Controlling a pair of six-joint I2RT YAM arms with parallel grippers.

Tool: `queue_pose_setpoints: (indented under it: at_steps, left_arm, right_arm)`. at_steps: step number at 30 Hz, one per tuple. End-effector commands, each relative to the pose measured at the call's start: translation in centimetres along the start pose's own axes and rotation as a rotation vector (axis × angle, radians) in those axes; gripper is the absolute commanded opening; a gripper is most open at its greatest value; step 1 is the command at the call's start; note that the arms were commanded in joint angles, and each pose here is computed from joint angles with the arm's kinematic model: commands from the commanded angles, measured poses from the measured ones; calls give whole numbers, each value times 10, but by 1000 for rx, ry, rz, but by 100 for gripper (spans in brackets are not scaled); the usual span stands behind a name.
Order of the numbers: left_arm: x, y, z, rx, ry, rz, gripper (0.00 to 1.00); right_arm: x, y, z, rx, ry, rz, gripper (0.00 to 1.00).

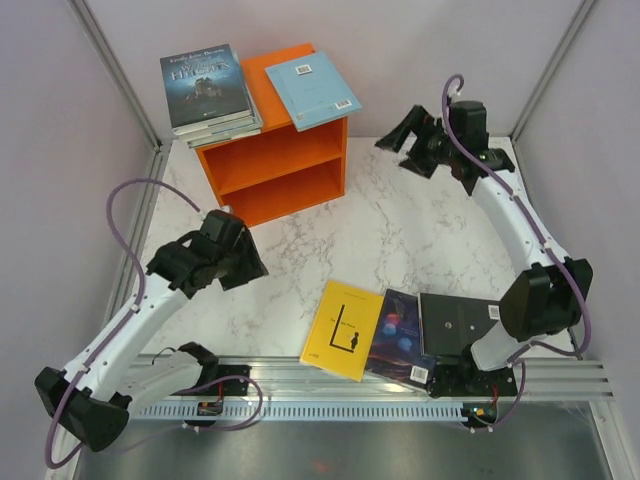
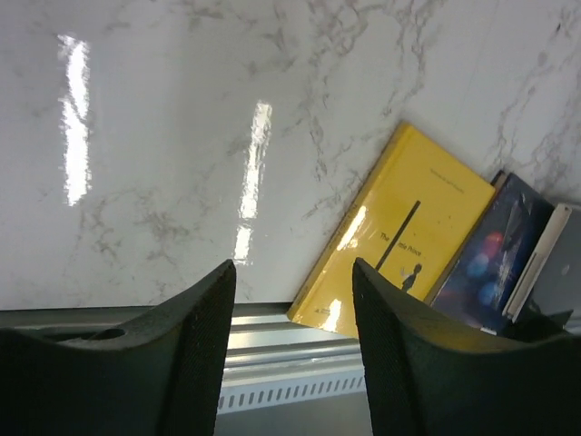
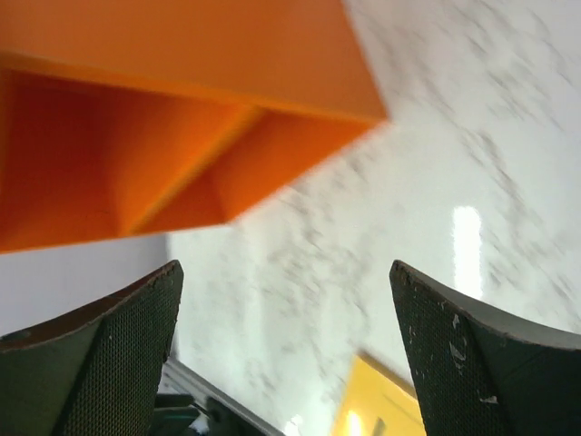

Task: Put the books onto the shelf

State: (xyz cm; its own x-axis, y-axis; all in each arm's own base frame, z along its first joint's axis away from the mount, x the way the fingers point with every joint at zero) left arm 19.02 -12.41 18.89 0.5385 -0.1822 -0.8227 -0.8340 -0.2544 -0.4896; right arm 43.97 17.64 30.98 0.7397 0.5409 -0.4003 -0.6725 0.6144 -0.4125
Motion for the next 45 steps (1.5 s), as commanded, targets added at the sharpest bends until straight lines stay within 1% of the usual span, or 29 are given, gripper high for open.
queue_pose_setpoints:
  at_steps: [1, 2, 3, 4, 5, 6, 8, 9, 10, 11, 12, 14, 15, 16, 18, 20, 21, 22, 26, 28, 29, 31, 33, 36, 38, 39, 40, 43, 45]
  left_arm:
    - [16, 19, -41, 100, 265, 81, 60]
    - [25, 29, -47, 109, 323, 114, 62]
    - [29, 35, -51, 120, 358, 130, 65]
    - [33, 40, -54, 124, 383, 149, 67]
    - [42, 57, -53, 126, 401, 217, 69]
    - [46, 57, -61, 142, 446, 208, 70]
    - [62, 73, -62, 155, 444, 271, 71]
    - [66, 77, -68, 179, 467, 274, 71]
    - [72, 82, -71, 188, 475, 294, 71]
    - [83, 91, -70, 193, 457, 335, 71]
    - [88, 95, -77, 213, 475, 338, 71]
    - [104, 108, -78, 219, 459, 394, 71]
    - [108, 114, -80, 225, 458, 410, 71]
    - [112, 115, -86, 227, 480, 413, 71]
    - [124, 130, -84, 226, 457, 464, 71]
    - [130, 139, -90, 233, 487, 482, 71]
    - [135, 151, -90, 236, 478, 521, 71]
    - [138, 156, -93, 241, 493, 529, 71]
    - [144, 189, -97, 272, 507, 609, 70]
    - [144, 202, -94, 258, 515, 657, 70]
    - [143, 201, -103, 247, 559, 643, 70]
    - [137, 206, -103, 225, 605, 655, 70]
    - [130, 202, -113, 197, 679, 638, 68]
    - [122, 196, -120, 195, 712, 619, 60]
    - [118, 190, -124, 201, 719, 594, 39]
    - [118, 189, -122, 199, 699, 593, 26]
    - [118, 188, -121, 197, 688, 591, 3]
    - [113, 184, -117, 206, 660, 575, 2]
    - [107, 177, -116, 212, 651, 546, 2]
  right_arm:
    - [-29, 44, -105, -6, 407, 43, 98]
    - [-43, 57, -118, 5, 464, 68, 98]
    - [-49, 80, -140, 25, 513, 129, 98]
    - [-54, 94, -149, 37, 529, 169, 98]
    - [-60, 110, -152, 38, 530, 209, 96]
    - [-64, 136, -165, 55, 543, 284, 96]
    - [-69, 167, -162, 47, 520, 357, 94]
    - [-72, 187, -170, 58, 526, 403, 93]
    - [-73, 201, -165, 73, 492, 447, 92]
    - [-71, 215, -156, 74, 456, 469, 86]
    - [-74, 231, -162, 90, 460, 505, 84]
    - [-76, 253, -156, 93, 441, 544, 80]
    - [-79, 262, -163, 97, 457, 564, 80]
    - [-81, 267, -164, 91, 458, 566, 79]
    - [-89, 280, -179, 97, 494, 588, 78]
    - [-97, 290, -194, 110, 521, 600, 73]
    - [-99, 294, -199, 117, 531, 604, 71]
    - [-101, 296, -203, 122, 531, 607, 70]
    - [-108, 314, -230, 139, 572, 632, 68]
    - [-109, 318, -235, 142, 575, 638, 68]
    - [-112, 323, -242, 147, 587, 647, 68]
    - [-112, 326, -248, 148, 584, 649, 67]
    - [-117, 334, -259, 155, 606, 667, 65]
    - [-119, 337, -264, 147, 615, 677, 64]
    - [-117, 335, -264, 140, 615, 672, 64]
    - [-117, 334, -263, 136, 611, 670, 64]
    - [-114, 332, -260, 132, 604, 663, 64]
    - [-108, 320, -248, 103, 581, 631, 65]
    - [-103, 309, -232, 75, 532, 603, 69]
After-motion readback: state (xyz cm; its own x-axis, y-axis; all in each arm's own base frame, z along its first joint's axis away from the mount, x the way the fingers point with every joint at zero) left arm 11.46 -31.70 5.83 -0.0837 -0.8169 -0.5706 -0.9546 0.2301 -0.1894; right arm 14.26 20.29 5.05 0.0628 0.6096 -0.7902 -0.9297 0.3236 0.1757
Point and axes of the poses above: each gripper's point midway between its finger pads, its own x axis out along the fingers, its own z axis along the line the jaws close on, y = z × x, the point moved 1 cm from there along -x, back along the fingers, and after that the axes turned 7 degrees about x, right-handed, at the moved point
